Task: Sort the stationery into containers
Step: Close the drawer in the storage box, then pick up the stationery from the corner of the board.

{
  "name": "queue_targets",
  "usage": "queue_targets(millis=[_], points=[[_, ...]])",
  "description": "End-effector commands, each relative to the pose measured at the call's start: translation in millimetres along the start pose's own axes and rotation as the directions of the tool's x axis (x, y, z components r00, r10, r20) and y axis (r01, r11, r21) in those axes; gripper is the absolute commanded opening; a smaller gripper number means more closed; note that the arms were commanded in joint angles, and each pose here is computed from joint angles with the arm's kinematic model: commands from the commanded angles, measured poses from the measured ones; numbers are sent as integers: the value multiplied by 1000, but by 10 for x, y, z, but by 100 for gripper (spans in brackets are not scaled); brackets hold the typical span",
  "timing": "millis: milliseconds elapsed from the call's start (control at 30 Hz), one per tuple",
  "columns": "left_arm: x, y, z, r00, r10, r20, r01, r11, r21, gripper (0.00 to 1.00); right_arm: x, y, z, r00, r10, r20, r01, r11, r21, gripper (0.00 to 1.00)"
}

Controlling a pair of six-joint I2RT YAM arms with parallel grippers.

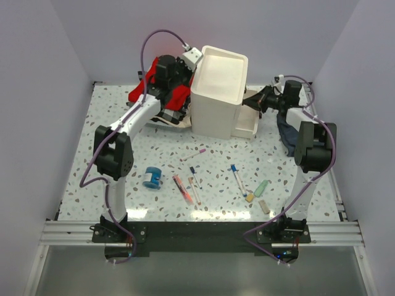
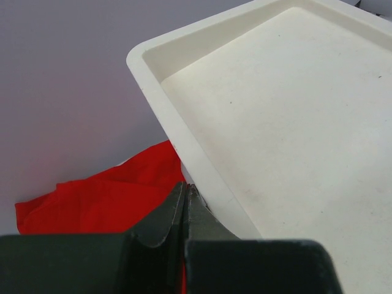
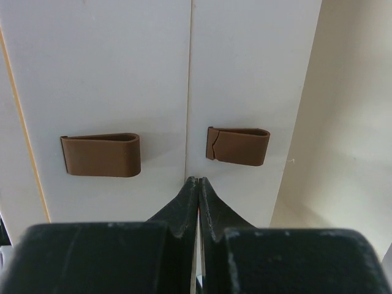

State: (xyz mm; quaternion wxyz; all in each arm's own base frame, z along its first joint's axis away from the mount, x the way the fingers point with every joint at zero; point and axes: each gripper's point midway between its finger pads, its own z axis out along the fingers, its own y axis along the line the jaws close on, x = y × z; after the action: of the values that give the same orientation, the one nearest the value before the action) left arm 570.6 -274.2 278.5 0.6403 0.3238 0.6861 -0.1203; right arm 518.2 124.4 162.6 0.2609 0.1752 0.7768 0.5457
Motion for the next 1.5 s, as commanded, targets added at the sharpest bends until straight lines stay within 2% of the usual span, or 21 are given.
queue_targets(millis=[0,67,100,133,167,200,267,300,333,367,500,567,800,833,900,933,1000,1033,1100,1200,1467], points=[[-307,-160,-58,997,0,71,-2,1000,21,0,23,233,62,999,-47,-14,46,998,-37,2],[-362,0,-131,998,11,62,-7,998,-64,0,-41,286,-86,998,-68,7,68,997,-36,3],[-363,92,-185,998,18,55,-12,995,-98,6,-54,280,-173,998,-56,10,56,998,-19,5],[-408,184,-252,998,40,57,-33,991,-131,15,-143,218,-324,997,-76,35,76,997,-1,9],[-479,341,-405,997,51,57,-38,979,-200,27,-182,324,-465,992,-117,53,117,993,5,22],[-558,521,-514,995,64,73,-44,966,-254,50,-164,277,-584,994,-97,45,95,994,55,27],[-759,830,-827,991,109,78,-73,925,-374,73,-193,322,-849,969,-240,54,233,966,111,32],[-824,928,-946,989,115,89,-68,906,-418,79,-112,246,-934,973,-230,29,221,959,176,34],[-908,1009,-1073,986,127,108,-66,890,-452,85,-64,209,-1012,940,-342,-9,336,917,215,37],[-1042,1079,-1281,978,152,141,-65,871,-487,89,11,285,-1101,922,-385,-29,381,895,233,45],[-1187,1073,-1688,970,192,145,-89,846,-526,95,574,160,-1247,878,-440,-189,478,828,293,53],[-1099,1026,-1907,975,186,124,-91,837,-540,96,874,104,-1228,818,-494,-294,569,768,293,60],[-605,640,-2624,985,156,79,-96,858,-505,98,1700,59,-1660,657,-569,-495,739,616,273,60],[-664,611,-2810,982,147,119,-65,853,-518,98,1739,87,-1786,555,-636,-536,818,535,212,59],[-445,510,-2898,986,129,108,-59,867,-496,98,1943,52,-2089,436,-634,-638,874,467,133,57],[-513,477,-3042,979,146,142,-56,864,-501,98,1990,60,-2230,244,-706,-665,943,334,-9,56],[-371,411,-3086,978,156,138,-69,868,-492,98,2184,-102,-2496,69,-685,-725,957,251,-145,56],[-381,416,-3141,977,154,147,-61,865,-499,98,2176,-155,-2560,-80,-700,-709,959,140,-247,57],[-335,453,-3175,980,141,139,-52,860,-507,98,2204,-278,-2689,-288,-678,-676,927,-19,-376,57],[-342,493,-3187,981,137,138,-46,855,-517,98,2213,-440,-2709,-454,-643,-617,860,-135,-491,57],[-254,458,-3156,986,110,129,-32,869,-494,98,2126,-675,-2497,-624,-566,-538,754,-255,-606,51]])
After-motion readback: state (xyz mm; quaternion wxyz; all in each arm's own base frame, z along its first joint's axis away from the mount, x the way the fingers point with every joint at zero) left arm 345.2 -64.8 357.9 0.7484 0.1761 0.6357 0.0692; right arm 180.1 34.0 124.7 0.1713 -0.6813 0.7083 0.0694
